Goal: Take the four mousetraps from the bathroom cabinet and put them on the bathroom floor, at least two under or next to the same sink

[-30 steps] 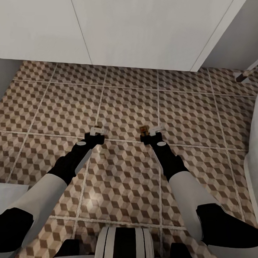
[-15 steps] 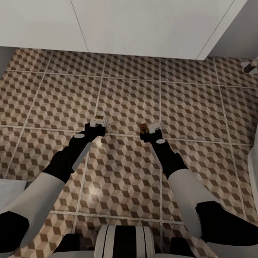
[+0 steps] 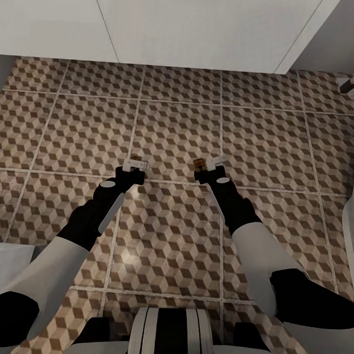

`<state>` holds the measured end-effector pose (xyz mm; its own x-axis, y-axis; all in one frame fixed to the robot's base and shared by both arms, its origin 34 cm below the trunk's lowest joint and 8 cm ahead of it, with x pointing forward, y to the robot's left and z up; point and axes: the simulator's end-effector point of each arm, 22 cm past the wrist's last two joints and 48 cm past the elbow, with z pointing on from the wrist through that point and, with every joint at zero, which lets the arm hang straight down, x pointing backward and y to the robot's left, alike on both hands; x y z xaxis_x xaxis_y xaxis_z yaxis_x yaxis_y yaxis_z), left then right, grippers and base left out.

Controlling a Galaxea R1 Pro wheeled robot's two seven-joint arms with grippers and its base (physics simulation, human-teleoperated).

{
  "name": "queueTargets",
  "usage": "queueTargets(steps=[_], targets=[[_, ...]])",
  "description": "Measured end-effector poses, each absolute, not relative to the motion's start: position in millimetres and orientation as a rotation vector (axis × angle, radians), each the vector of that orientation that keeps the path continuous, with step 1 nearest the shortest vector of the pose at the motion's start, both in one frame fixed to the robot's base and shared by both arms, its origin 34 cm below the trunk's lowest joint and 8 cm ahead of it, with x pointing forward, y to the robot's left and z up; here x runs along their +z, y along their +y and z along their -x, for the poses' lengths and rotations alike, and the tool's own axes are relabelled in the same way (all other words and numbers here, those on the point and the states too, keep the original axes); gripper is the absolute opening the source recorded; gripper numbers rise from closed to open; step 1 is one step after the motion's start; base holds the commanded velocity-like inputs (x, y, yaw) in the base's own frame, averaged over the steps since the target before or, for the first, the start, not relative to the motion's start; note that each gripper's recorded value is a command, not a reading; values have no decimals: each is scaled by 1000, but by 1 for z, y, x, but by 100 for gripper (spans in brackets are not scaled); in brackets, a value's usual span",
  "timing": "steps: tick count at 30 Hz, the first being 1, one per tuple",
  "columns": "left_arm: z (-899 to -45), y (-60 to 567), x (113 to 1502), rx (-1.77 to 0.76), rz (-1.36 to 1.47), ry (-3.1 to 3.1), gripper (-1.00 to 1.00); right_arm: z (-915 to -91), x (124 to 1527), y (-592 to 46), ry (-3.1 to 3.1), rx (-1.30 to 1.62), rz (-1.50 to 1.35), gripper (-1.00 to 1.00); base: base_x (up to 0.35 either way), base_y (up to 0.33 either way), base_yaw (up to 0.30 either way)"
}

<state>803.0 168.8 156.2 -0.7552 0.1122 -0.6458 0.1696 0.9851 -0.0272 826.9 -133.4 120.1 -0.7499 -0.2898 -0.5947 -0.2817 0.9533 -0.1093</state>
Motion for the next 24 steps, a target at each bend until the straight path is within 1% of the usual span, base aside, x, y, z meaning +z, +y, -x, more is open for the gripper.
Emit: queueTargets(steps=[6,8,12,14,18,21,24], targets=[[-804,178,158,-42,-178,2428,-100,-827,121,-133,2459,-16,403,-100,0,0,0],[-806,187,159,16,-162,2424,-100,-827,121,-133,2459,-16,403,-100,0,0,0],[-810,223,165,216,-83,2393,-100,-827,121,-133,2459,-16,403,-100,0,0,0],[-813,231,168,253,-57,2368,-100,-827,121,-133,2459,-16,403,-100,0,0,0],[-815,238,169,269,-28,2350,-100,-827,120,-133,2460,-14,402,-100,0,0,0],[-790,243,132,262,-45,2446,-100,-827,120,-133,2461,-14,402,-100,0,0,0],[-762,233,90,185,-62,2583,-100,-827,120,-133,2461,-14,402,-100,0,0,0]])
